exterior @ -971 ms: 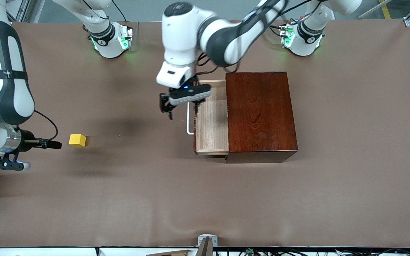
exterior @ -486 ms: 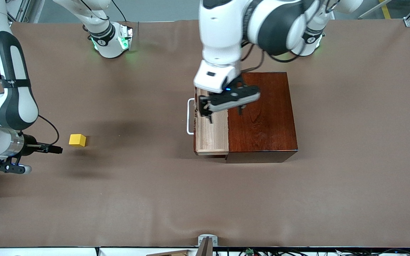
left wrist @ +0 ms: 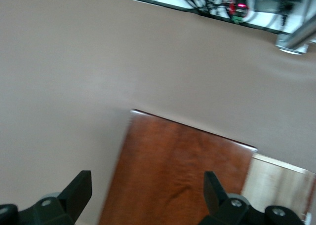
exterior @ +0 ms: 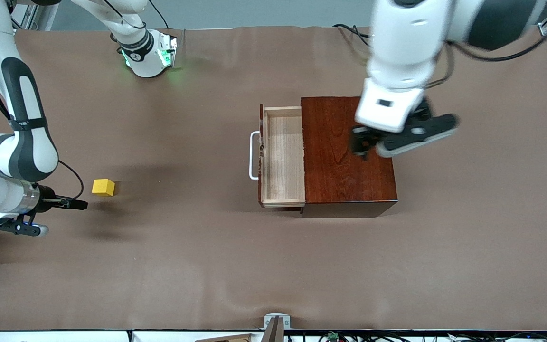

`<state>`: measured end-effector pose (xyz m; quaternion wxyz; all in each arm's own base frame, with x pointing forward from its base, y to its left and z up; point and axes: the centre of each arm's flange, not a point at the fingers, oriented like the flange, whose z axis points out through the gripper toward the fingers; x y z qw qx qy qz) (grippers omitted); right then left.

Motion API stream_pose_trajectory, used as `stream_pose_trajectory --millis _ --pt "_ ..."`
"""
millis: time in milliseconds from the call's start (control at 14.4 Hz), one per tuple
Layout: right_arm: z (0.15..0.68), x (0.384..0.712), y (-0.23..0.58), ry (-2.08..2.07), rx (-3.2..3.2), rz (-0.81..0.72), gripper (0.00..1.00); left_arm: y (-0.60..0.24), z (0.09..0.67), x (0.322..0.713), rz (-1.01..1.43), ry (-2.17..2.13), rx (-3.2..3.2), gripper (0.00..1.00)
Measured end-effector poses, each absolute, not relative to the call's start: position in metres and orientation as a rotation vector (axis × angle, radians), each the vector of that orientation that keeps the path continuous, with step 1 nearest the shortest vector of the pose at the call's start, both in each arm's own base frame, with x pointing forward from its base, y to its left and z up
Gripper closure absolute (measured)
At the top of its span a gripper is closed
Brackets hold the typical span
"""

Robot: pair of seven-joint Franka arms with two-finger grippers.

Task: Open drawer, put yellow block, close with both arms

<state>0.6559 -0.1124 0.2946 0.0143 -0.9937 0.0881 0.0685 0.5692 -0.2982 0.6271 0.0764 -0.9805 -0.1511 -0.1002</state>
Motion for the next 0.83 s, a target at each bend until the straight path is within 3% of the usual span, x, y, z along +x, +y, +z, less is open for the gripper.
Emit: stream_pose_trajectory --millis 347,832 --pt "0.266 0.646 -0.109 0.272 -3.094 0.204 0.00 -0.209 0.655 0.578 -0.189 -0.385 -2.937 0.00" --pt "0.226 0.624 -0.104 0.271 -3.092 0.218 0.00 -0.099 0.650 0.593 -0.023 -0.353 -2.947 0.00"
